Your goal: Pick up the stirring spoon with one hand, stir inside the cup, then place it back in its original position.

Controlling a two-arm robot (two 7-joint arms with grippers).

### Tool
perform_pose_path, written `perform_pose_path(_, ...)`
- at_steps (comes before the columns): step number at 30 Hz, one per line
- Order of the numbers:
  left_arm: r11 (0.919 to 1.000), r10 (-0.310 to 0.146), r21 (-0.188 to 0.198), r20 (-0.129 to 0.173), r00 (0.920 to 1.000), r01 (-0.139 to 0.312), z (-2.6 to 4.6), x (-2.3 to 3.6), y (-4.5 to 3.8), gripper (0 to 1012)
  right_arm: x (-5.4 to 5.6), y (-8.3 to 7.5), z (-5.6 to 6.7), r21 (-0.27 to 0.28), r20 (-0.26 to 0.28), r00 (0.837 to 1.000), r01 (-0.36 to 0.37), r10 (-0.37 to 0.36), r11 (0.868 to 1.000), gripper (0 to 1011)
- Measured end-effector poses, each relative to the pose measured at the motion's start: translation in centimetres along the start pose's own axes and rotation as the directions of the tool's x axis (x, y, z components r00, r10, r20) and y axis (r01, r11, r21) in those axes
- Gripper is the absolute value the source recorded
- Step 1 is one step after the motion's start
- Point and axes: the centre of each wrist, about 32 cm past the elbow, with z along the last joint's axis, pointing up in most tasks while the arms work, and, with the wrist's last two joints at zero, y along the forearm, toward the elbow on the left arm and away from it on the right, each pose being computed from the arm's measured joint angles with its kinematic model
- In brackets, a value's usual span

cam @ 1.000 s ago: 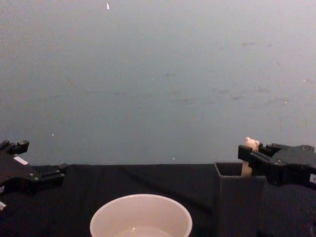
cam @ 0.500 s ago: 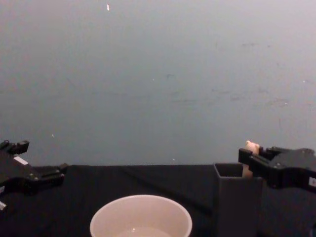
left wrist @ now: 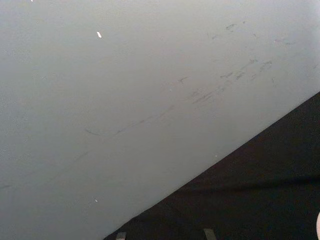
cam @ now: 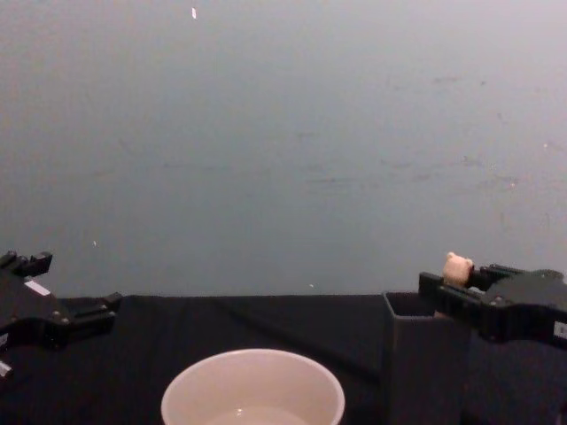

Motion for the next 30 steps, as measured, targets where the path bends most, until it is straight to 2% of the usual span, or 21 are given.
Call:
perform_pose_path(1, 1.0000, 0.000, 0.000, 0.000, 1.0000, 0.000, 0.00, 0.00, 0.00, 1001, 0.0, 0.0, 0.0, 0.000, 0.000, 1.000, 0.000, 0.000, 1.000, 417)
perform_pose_path(4, 1.0000, 0.000, 0.000, 0.000, 1.0000, 0.000, 0.00, 0.00, 0.00, 1001, 0.0, 0.0, 0.0, 0.001, 0.000, 1.000, 0.000, 0.000, 1.000, 536)
perform_pose_path(7, 1.0000, 0.000, 0.000, 0.000, 1.0000, 0.000, 0.00, 0.00, 0.00, 1001, 0.0, 0.0, 0.0, 0.002, 0.000, 1.000, 0.000, 0.000, 1.000, 621)
perform_pose_path(8, 1.0000, 0.000, 0.000, 0.000, 1.0000, 0.000, 0.00, 0.00, 0.00, 1001, 0.0, 0.0, 0.0, 0.002, 0.000, 1.000, 0.000, 0.000, 1.000, 621)
perform_pose_path(10, 1.0000, 0.000, 0.000, 0.000, 1.0000, 0.000, 0.00, 0.00, 0.00, 1001, 0.0, 0.0, 0.0, 0.003, 0.000, 1.000, 0.000, 0.000, 1.000, 736)
perform_pose_path(13, 1.0000, 0.000, 0.000, 0.000, 1.0000, 0.000, 0.00, 0.00, 0.00, 1001, 0.0, 0.0, 0.1, 0.004, 0.000, 1.000, 0.000, 0.000, 1.000, 791)
perform_pose_path(18, 1.0000, 0.000, 0.000, 0.000, 1.0000, 0.000, 0.00, 0.00, 0.00, 1001, 0.0, 0.0, 0.1, 0.004, 0.000, 1.000, -0.001, 0.001, 1.000, 950)
perform_pose_path(21, 1.0000, 0.000, 0.000, 0.000, 1.0000, 0.000, 0.00, 0.00, 0.00, 1001, 0.0, 0.0, 0.1, 0.005, 0.000, 1.000, -0.001, 0.001, 1.000, 1003)
perform_pose_path(25, 1.0000, 0.000, 0.000, 0.000, 1.0000, 0.000, 0.00, 0.00, 0.00, 1001, 0.2, 0.0, 0.3, 0.025, -0.002, 1.000, -0.004, 0.004, 1.000, 1002)
perform_pose_path(29, 1.0000, 0.000, 0.000, 0.000, 1.0000, 0.000, 0.00, 0.00, 0.00, 1001, 0.5, -0.1, 1.4, 0.085, 0.000, 1.000, 0.005, -0.005, 0.996, 1002)
perform_pose_path(30, 1.0000, 0.000, 0.000, 0.000, 1.0000, 0.000, 0.00, 0.00, 0.00, 1001, 0.8, -0.2, 1.9, 0.116, 0.002, 1.000, 0.020, -0.020, 0.993, 1002)
